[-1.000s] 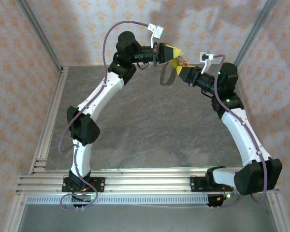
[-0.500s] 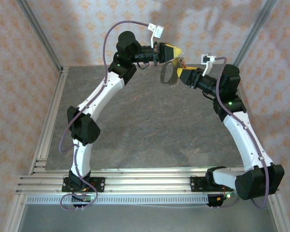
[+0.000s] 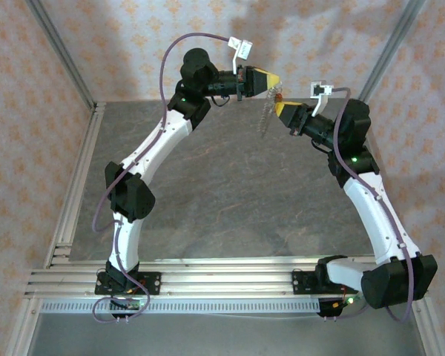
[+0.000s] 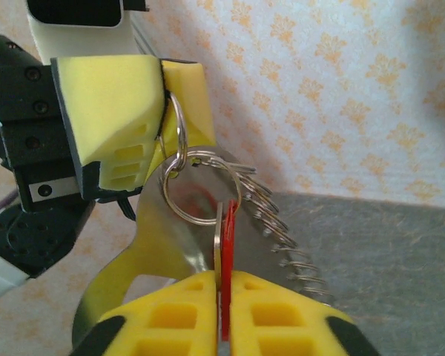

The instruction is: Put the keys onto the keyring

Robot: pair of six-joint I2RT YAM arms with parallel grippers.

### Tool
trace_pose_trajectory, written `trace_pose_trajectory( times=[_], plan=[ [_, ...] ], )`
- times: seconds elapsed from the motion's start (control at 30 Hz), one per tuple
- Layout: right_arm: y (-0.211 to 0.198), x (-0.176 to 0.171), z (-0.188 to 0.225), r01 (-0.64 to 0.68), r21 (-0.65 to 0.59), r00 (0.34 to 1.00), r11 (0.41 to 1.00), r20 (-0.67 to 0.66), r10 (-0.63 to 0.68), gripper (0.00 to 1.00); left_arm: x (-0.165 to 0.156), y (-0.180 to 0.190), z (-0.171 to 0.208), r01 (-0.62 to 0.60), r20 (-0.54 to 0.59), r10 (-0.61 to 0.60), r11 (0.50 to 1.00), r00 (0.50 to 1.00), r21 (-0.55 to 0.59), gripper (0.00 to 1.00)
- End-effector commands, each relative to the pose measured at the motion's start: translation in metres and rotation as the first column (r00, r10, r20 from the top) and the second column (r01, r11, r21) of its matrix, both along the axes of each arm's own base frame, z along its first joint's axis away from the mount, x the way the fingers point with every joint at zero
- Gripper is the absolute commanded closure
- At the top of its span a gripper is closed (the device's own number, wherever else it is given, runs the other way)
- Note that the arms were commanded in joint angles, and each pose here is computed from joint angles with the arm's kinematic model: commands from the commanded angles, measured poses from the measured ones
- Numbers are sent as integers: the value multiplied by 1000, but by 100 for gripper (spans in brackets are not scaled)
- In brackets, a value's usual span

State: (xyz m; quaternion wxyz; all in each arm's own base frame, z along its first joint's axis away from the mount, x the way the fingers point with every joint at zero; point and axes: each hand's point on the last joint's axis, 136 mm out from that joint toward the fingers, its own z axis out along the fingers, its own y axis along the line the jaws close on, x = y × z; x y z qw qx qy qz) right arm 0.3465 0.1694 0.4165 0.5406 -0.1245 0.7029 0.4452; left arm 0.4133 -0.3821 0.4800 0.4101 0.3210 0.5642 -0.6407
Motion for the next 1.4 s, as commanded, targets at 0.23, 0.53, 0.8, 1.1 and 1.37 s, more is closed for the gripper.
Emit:
trace_pose_trajectory(
  times=[0.23, 0.53, 0.8, 1.1, 1.37],
  plan=[
    [-5, -1, 13, 22, -5, 998, 1000, 63, -21, 100, -5, 4, 20, -5, 60, 6, 1000, 998, -29, 100],
    [-23, 9, 9, 137, -22, 990, 990, 38, -136, 100, -6, 4, 19, -5, 61, 7, 1000, 998, -26, 100],
    [-32, 10, 16, 196, -38, 980, 980, 47, -194, 100, -2, 5, 14, -36, 61, 36, 999, 997, -13, 100],
    [-33, 9, 26, 201, -39, 978, 979, 59, -198, 100, -2, 5, 13, -35, 57, 35, 999, 998, -10, 100],
    [-25, 10, 41, 155, 6, 985, 988, 73, -155, 100, -3, 4, 12, -30, 55, 30, 1000, 998, -8, 100]
  ],
)
